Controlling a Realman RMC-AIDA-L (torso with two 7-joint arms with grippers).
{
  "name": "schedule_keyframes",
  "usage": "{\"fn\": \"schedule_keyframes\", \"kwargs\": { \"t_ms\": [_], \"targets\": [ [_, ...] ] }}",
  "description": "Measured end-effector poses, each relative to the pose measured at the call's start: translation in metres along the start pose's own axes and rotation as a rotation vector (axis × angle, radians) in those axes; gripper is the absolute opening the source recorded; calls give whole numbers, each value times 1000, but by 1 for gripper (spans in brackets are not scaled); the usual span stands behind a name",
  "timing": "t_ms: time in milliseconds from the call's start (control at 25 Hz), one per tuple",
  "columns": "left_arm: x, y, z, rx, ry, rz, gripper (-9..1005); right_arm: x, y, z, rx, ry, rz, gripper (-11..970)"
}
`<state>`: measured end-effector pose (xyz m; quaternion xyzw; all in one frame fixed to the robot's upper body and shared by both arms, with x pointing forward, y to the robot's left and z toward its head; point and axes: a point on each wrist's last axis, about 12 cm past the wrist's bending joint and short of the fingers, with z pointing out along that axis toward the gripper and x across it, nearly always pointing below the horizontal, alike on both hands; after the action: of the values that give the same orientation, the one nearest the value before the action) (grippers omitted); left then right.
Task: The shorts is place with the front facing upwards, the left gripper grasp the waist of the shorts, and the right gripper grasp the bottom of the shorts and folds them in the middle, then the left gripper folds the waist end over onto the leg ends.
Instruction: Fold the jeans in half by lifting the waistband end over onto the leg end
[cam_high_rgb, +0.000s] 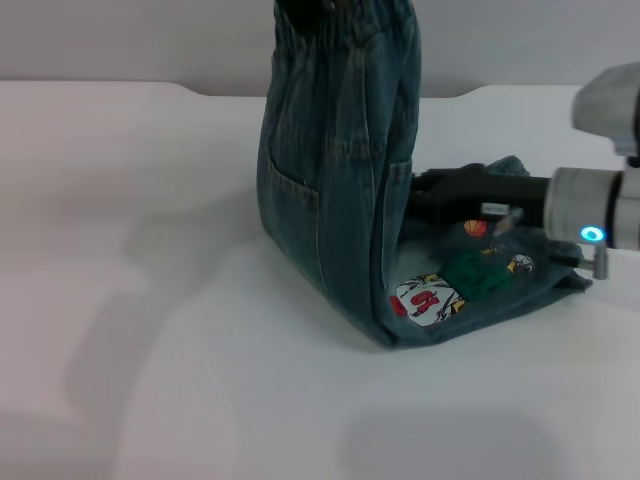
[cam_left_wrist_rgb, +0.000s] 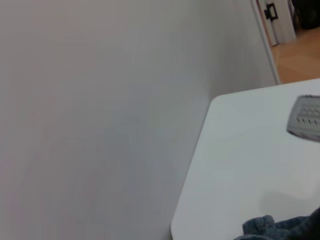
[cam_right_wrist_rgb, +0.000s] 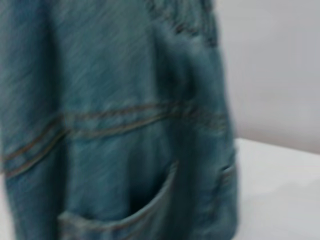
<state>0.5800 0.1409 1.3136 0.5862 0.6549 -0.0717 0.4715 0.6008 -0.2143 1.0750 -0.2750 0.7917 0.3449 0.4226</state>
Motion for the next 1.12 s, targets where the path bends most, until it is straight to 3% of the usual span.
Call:
{"fn": "schedule_keyframes", "kwargs": {
  "t_ms": [160, 560, 1040, 1120],
  "targets": [
    [-1, -6, 4, 18, 4, 15, 33, 3, -20, -23, 125, -78, 48, 352],
    [-1, -27, 20, 63, -29, 21, 34, -2, -51, -66, 320, -228, 106, 352],
    [-6, -45, 44, 51, -74, 7, 34, 4, -63, -116, 418, -298, 111, 353],
    [-6, -52, 56, 53, -88, -10, 34, 6, -64, -122, 423, -300, 113, 353]
  ]
}}
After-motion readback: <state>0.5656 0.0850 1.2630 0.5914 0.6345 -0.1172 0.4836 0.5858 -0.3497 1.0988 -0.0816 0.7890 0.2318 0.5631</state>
